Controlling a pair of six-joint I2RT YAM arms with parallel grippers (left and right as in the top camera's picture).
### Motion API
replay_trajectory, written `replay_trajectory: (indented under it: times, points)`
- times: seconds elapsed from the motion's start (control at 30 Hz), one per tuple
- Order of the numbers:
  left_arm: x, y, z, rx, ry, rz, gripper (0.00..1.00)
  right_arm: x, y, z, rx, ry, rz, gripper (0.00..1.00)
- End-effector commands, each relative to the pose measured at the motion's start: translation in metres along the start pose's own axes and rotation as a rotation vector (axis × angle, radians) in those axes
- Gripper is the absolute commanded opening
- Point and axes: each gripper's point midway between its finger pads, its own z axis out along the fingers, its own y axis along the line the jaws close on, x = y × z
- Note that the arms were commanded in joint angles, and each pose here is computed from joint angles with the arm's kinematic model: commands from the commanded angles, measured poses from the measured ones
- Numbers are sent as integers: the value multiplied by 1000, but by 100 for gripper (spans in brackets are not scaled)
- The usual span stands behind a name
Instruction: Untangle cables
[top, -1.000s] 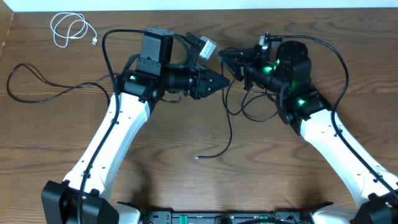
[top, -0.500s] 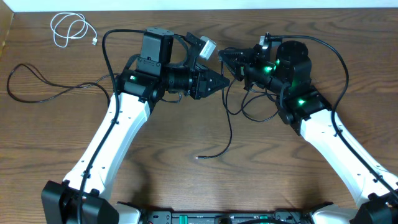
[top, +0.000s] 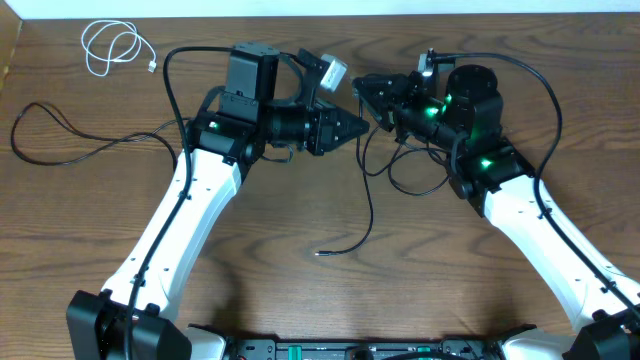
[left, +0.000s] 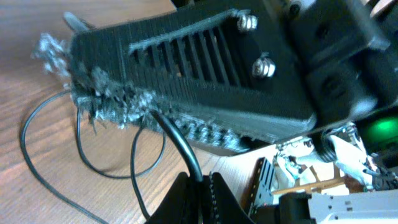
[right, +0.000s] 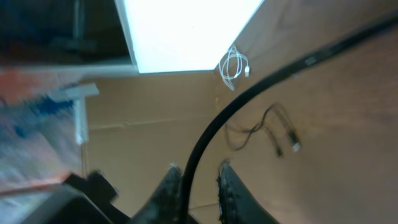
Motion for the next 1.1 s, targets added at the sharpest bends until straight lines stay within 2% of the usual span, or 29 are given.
replay_trajectory:
  times: [0.0, 0.07, 0.2, 0.33, 0.5, 0.6, 0.67, 0.73, 0.87, 1.0, 1.07]
  points:
    - [-18, -3, -11, 11, -58, -110, 7, -9, 4, -5, -13, -2, -191, 28]
    - [-25, -2, -15, 10, -82, -152, 7, -11, 5, -10, -25, 24, -259, 40]
    - [-34, -5, -25, 4, -120, -136, 8, -20, 7, -28, -64, 81, -331, 53]
    - [-49, -4, -45, -104, -217, -146, 7, -43, 5, -52, -92, 102, -364, 73]
    - [-69, -29, -78, -187, -343, -57, 7, -68, -14, -83, -66, 105, -402, 75]
    - [-80, -51, -95, -194, -401, -4, 8, -69, -41, -88, 20, 116, -430, 76]
    - [-88, -65, -104, -184, -428, 25, 7, -71, -71, -90, 145, 99, -426, 77]
    - [-96, -74, -111, -179, -460, -5, 7, -70, -106, -96, 310, 93, -435, 78]
    - [-116, -73, -135, -215, -538, -134, 7, -59, -145, -107, 514, 135, -478, 81]
    - [-138, -87, -155, -205, -587, -161, 7, -49, -149, -106, 527, 177, -503, 86]
    - [-149, -103, -163, -183, -609, -131, 7, -44, -140, -100, 468, 202, -536, 92]
